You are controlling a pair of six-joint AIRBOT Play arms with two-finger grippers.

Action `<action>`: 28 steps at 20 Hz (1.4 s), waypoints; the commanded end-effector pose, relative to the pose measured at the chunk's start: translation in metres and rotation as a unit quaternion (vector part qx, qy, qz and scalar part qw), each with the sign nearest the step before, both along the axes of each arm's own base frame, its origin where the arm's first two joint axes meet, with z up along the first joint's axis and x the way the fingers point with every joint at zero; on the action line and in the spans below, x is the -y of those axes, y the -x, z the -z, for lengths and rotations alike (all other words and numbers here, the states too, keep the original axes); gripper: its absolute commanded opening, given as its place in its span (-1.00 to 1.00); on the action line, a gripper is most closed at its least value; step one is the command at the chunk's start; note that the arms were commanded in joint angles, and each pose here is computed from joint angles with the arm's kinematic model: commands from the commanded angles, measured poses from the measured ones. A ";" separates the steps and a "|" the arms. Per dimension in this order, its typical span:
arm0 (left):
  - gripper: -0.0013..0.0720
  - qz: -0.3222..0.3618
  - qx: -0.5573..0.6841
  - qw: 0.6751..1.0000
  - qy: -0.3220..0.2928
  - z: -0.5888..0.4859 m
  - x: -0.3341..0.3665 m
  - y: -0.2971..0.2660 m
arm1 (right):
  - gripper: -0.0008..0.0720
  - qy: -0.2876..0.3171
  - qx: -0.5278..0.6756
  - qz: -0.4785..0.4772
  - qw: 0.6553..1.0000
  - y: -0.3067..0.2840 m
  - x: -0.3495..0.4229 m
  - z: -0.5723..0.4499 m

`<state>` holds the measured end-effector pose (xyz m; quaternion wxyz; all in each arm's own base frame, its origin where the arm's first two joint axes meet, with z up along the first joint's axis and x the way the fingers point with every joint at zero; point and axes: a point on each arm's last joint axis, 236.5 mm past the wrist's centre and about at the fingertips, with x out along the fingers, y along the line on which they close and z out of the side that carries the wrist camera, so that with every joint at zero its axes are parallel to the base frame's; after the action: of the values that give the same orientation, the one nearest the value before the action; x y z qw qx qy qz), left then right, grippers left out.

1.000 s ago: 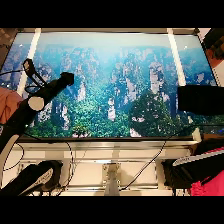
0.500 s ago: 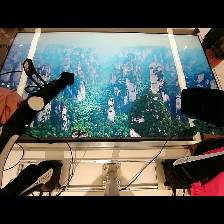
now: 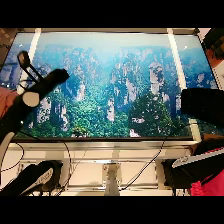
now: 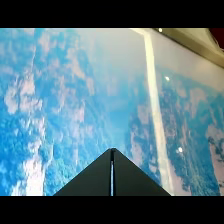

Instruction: Fold the clothes and pants, and hang the long-sleeved shirts on hangers.

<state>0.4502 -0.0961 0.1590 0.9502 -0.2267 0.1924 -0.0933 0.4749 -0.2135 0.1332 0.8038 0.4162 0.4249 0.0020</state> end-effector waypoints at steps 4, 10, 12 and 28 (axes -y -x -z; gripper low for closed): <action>-0.86 0.019 0.051 0.998 -0.040 -0.114 -0.024 0.006 | -0.94 -0.105 0.207 -0.205 0.951 -0.058 -0.239 -0.128; -0.86 0.034 0.076 0.995 -0.050 -0.164 -0.026 0.043 | -0.94 -0.158 0.210 -0.306 0.915 -0.036 -0.361 -0.146; -0.86 0.033 0.091 0.994 -0.050 -0.176 -0.026 0.053 | -0.93 -0.159 0.205 -0.325 0.910 -0.030 -0.382 -0.144; -0.85 0.034 0.102 0.993 -0.047 -0.186 -0.025 0.061 | -0.93 -0.165 0.199 -0.354 0.899 -0.018 -0.414 -0.144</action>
<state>0.3893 -0.0721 0.3442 0.9706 -0.1646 0.1071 -0.1394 0.4937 0.1994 0.2769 0.7381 0.3563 0.3687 0.4385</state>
